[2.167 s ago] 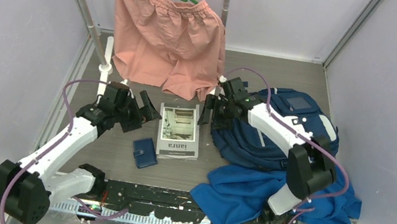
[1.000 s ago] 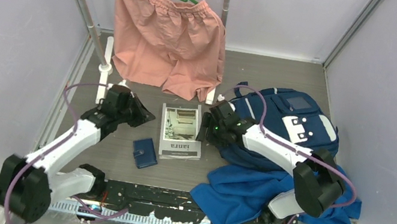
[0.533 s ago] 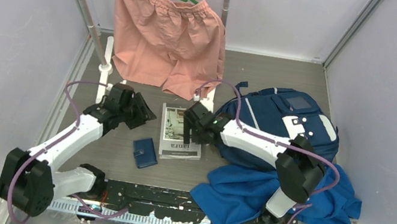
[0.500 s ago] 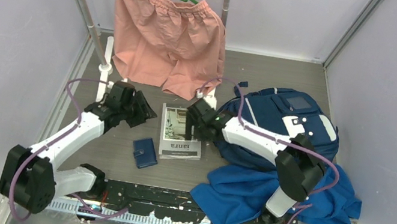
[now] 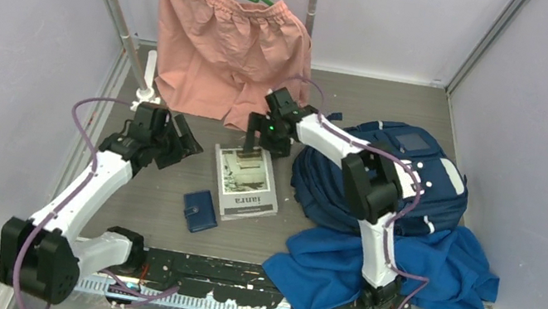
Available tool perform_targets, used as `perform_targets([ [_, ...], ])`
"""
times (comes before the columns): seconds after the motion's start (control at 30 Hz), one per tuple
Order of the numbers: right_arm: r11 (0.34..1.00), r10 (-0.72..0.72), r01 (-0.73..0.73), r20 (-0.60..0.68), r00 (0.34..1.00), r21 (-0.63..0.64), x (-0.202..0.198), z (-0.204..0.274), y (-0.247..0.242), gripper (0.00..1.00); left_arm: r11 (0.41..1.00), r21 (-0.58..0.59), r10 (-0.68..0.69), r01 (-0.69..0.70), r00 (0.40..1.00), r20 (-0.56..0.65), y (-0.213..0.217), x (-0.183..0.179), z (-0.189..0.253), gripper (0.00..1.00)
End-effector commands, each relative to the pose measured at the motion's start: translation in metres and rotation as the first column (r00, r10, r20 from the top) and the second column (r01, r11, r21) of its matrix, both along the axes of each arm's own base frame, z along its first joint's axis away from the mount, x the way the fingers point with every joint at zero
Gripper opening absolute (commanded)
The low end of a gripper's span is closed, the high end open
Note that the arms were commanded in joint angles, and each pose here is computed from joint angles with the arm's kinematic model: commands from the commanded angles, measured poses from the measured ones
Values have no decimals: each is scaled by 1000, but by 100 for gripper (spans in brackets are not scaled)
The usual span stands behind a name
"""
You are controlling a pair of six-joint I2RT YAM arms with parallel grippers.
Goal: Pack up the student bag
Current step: Adjust the book at the center of the board.
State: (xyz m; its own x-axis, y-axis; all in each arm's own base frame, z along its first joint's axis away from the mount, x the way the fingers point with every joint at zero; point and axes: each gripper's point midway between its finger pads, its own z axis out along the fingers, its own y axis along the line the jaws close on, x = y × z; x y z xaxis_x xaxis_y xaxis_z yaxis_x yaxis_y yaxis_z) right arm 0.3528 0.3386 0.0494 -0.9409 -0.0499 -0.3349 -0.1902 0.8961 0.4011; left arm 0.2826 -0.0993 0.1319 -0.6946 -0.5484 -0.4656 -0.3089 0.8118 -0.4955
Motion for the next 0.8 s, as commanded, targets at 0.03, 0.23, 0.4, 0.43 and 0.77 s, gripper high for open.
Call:
perform_targets([
  [0.03, 957, 258, -268, 101, 961, 107, -6, 55, 84, 88, 1000, 20, 23, -24, 999, 26, 25, -13, 9, 71],
  [0.23, 941, 332, -285, 325, 886, -183, -10, 77, 66, 92, 1000, -23, -13, 12, 1000, -29, 25, -3, 5, 71],
  [0.4, 990, 114, -66, 428, 897, -125, -18, 114, -1, 92, 995, -74, -72, 67, 995, -72, 12, 14, -4, 71],
  [0.43, 992, 101, -57, 410, 906, -116, -29, 111, -9, 92, 995, -72, -71, 66, 995, -72, 12, 18, -4, 71],
  [0.77, 973, 167, -127, 212, 963, -193, -146, 34, -44, 91, 999, 26, -27, 29, 996, -84, 28, 78, -8, 70],
])
